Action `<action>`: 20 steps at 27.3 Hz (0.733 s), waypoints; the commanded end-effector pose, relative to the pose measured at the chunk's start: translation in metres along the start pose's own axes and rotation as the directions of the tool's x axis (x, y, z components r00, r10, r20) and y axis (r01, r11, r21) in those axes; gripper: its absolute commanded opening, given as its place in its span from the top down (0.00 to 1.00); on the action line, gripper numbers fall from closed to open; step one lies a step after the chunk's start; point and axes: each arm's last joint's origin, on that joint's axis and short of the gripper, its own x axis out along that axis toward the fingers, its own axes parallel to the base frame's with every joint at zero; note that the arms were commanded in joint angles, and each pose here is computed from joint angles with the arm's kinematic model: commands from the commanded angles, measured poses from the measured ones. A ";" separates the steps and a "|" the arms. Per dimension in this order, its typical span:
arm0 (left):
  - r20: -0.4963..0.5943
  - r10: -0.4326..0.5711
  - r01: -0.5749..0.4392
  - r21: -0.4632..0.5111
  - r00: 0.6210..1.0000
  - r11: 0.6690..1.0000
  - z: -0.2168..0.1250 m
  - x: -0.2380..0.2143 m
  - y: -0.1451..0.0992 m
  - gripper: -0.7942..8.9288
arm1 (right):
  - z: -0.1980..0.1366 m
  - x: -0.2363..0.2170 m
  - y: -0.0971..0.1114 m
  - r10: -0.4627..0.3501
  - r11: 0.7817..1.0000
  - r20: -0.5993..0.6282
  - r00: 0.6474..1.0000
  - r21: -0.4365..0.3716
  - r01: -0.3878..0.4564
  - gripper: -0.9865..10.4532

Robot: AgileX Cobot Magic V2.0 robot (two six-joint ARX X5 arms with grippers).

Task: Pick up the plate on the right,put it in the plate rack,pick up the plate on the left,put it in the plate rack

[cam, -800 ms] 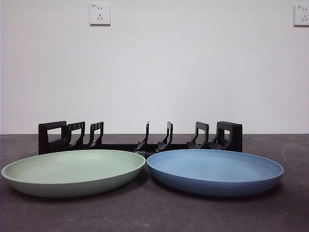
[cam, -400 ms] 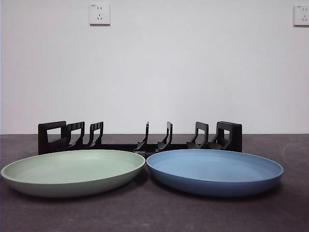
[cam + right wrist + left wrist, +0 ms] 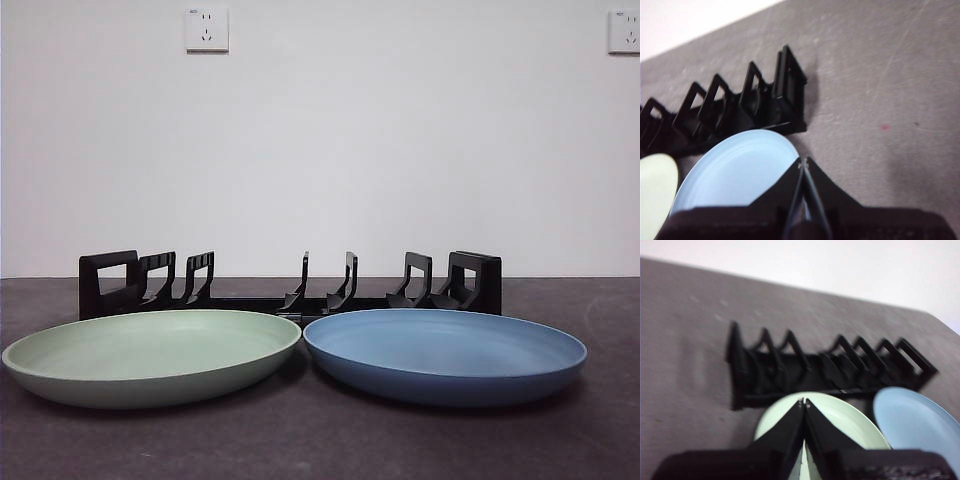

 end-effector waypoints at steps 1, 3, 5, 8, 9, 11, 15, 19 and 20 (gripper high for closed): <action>-0.080 -0.065 0.063 -0.025 0.995 0.998 0.004 0.012 0.001 0.92 | 0.009 0.009 0.003 0.025 0.999 -0.061 0.998 -0.030 -0.027 0.92; -0.126 -0.101 0.096 -0.045 0.987 0.994 0.008 0.019 0.001 0.92 | 0.014 0.016 0.005 0.044 0.999 -0.115 0.992 -0.023 -0.047 0.92; -0.185 -0.141 0.128 -0.076 0.973 0.989 0.013 0.030 0.002 0.92 | 0.019 0.028 0.006 0.064 0.998 -0.201 0.978 -0.012 -0.068 0.92; -0.250 -0.165 0.140 -0.113 0.954 0.984 0.016 0.042 0.004 0.92 | 0.025 0.046 0.007 0.103 0.993 -0.324 0.940 -0.028 -0.118 0.91; -0.266 -0.165 0.137 -0.119 0.950 0.983 0.017 0.045 0.004 0.90 | 0.027 0.053 0.008 0.122 0.990 -0.357 0.926 -0.026 -0.140 0.88; -0.279 -0.169 0.139 -0.122 0.945 0.983 0.018 0.049 0.003 0.73 | 0.030 0.064 0.008 0.131 0.989 -0.391 0.911 -0.019 -0.150 0.74; -0.281 -0.175 0.148 -0.114 0.944 0.982 0.018 0.051 0.000 0.66 | 0.032 0.084 0.005 0.115 0.990 -0.442 0.890 -0.018 -0.137 0.72; -0.297 -0.184 0.156 -0.116 0.937 0.981 0.016 0.054 -0.001 0.66 | 0.026 0.104 0.000 0.097 0.994 -0.506 0.857 0.000 -0.112 0.72; -0.304 -0.186 0.157 -0.118 0.934 0.981 0.015 0.055 -0.002 0.66 | 0.023 0.110 -0.002 0.092 0.994 -0.524 0.847 0.006 -0.105 0.72</action>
